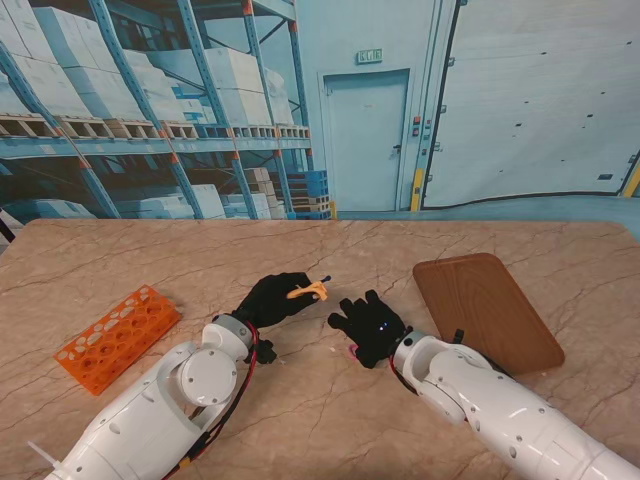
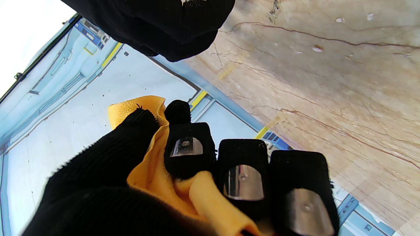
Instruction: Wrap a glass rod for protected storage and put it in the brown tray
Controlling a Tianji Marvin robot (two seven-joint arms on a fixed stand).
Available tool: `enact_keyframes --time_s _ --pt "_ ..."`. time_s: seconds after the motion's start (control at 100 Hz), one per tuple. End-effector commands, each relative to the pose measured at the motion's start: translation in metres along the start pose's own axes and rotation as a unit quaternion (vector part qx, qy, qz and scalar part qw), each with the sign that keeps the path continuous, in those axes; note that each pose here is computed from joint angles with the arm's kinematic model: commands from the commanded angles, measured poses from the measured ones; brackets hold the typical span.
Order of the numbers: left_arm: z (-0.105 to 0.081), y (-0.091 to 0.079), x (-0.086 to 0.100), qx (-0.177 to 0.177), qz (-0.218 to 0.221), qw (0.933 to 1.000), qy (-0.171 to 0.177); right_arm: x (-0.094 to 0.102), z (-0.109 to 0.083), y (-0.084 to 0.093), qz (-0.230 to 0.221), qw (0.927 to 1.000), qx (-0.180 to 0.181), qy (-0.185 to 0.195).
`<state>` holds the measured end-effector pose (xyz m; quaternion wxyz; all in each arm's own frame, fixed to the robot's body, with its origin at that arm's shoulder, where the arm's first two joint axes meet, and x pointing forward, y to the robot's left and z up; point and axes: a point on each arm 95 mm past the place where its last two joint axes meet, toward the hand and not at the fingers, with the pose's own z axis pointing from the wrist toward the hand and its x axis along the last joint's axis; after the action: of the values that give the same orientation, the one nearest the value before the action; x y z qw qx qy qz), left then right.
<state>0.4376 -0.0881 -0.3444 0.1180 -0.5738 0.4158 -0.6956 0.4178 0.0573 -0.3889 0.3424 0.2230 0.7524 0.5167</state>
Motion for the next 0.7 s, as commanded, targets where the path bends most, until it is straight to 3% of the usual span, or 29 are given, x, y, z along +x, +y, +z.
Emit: enact_keyframes --time_s 0.0,0.69 --pt "-0.0005 0.0021 0.0024 -0.001 -0.004 1.0000 0.001 0.0097 -0.0023 -0.0060 0.005 0.9998 0.012 0.014" --pt "-0.0009 0.0025 0.0020 0.000 -0.005 1.0000 0.000 0.0132 -0.0057 -0.0093 0.000 0.9999 0.013 0.009"
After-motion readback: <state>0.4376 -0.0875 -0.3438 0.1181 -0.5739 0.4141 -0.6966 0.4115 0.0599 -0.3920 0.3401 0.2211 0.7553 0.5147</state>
